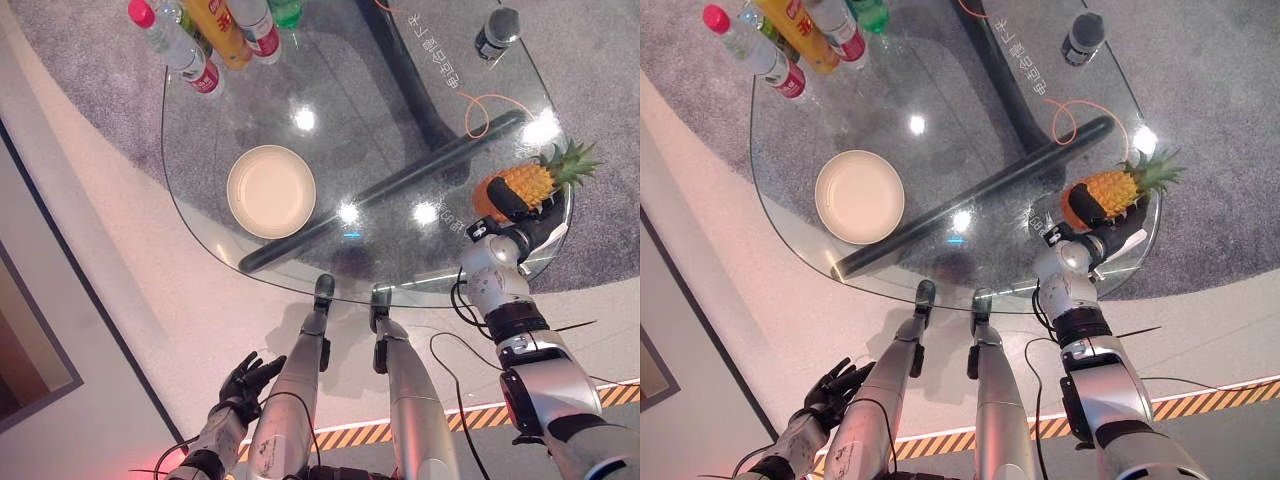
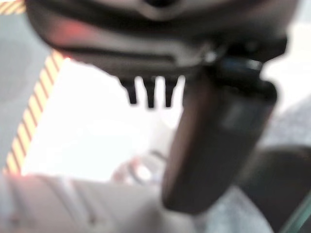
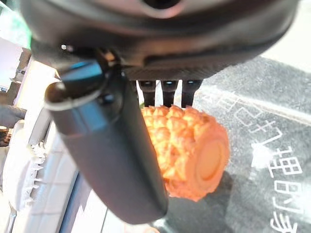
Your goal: Pick up the fruit to the plate
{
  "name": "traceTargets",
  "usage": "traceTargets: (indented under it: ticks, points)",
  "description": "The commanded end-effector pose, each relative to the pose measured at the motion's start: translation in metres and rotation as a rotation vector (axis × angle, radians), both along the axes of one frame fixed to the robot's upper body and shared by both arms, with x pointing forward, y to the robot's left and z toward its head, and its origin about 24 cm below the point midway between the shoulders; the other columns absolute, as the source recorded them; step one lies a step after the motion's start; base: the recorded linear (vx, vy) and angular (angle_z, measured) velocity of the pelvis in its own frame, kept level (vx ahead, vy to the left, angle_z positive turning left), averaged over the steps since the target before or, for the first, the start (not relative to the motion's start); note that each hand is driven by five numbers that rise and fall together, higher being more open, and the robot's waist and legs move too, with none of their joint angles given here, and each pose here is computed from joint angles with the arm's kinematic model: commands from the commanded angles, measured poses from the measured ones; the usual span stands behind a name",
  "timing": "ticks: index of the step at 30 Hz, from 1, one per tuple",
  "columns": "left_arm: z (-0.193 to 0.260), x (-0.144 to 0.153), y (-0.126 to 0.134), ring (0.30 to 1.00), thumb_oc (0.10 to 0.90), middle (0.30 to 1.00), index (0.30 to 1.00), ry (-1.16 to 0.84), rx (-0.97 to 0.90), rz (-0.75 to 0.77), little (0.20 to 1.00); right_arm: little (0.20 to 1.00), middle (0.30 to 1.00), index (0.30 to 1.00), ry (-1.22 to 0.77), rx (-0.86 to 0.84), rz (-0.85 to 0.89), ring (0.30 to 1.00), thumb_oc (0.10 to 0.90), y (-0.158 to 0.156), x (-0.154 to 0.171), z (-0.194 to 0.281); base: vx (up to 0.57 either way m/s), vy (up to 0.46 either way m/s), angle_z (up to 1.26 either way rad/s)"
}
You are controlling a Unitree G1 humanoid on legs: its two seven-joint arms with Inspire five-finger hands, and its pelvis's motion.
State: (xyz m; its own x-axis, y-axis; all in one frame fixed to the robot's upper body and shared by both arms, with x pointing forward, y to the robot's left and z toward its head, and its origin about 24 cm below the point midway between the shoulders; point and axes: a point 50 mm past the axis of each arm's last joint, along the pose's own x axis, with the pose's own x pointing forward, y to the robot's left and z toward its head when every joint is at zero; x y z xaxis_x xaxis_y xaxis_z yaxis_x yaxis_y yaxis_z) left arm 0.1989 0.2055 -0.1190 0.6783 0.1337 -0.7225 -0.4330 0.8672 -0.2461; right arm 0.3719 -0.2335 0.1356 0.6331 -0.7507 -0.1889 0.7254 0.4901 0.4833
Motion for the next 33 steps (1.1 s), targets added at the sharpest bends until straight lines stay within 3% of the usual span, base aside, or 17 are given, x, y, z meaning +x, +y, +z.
traceTargets:
  ticks: [1,17,18,19,24,33]
  points:
    - [-0.012,-0.018,-0.018,0.900,0.800,0.900,0.900,0.049,-0.057,0.009,0.900,0.900,0.900,0.900,-0.034,0.120,0.094,0.900,0.800,0.005,0.004,-0.004,0.00,0.000,0.00]
    - [-0.007,-0.013,-0.017,0.900,0.800,0.900,0.900,0.026,-0.068,0.000,0.900,0.900,0.900,0.900,0.116,0.082,0.148,0.900,0.800,-0.006,0.014,0.013,0.00,0.000,0.00]
    - [-0.007,-0.012,-0.017,0.900,0.800,0.900,0.900,0.024,-0.068,0.000,0.900,0.475,0.535,0.535,0.145,0.057,0.152,0.535,0.375,-0.007,0.015,0.013,0.00,0.000,0.00]
    - [-0.007,-0.012,-0.017,0.900,0.800,0.900,0.900,0.024,-0.068,-0.002,0.900,0.200,0.300,0.300,0.159,0.042,0.150,0.300,0.100,-0.008,0.015,0.013,0.00,0.000,0.00]
    - [-0.007,-0.013,-0.015,0.900,0.800,0.900,0.900,0.012,-0.073,-0.003,0.900,0.200,0.300,0.300,0.247,-0.074,0.126,0.300,0.100,-0.019,0.016,0.019,0.00,0.000,0.00]
    - [-0.005,-0.012,-0.013,0.900,0.800,0.900,0.900,-0.007,-0.077,-0.006,0.900,0.200,0.300,0.300,0.273,-0.095,0.115,0.300,0.100,-0.030,0.015,0.015,0.00,0.000,0.00]
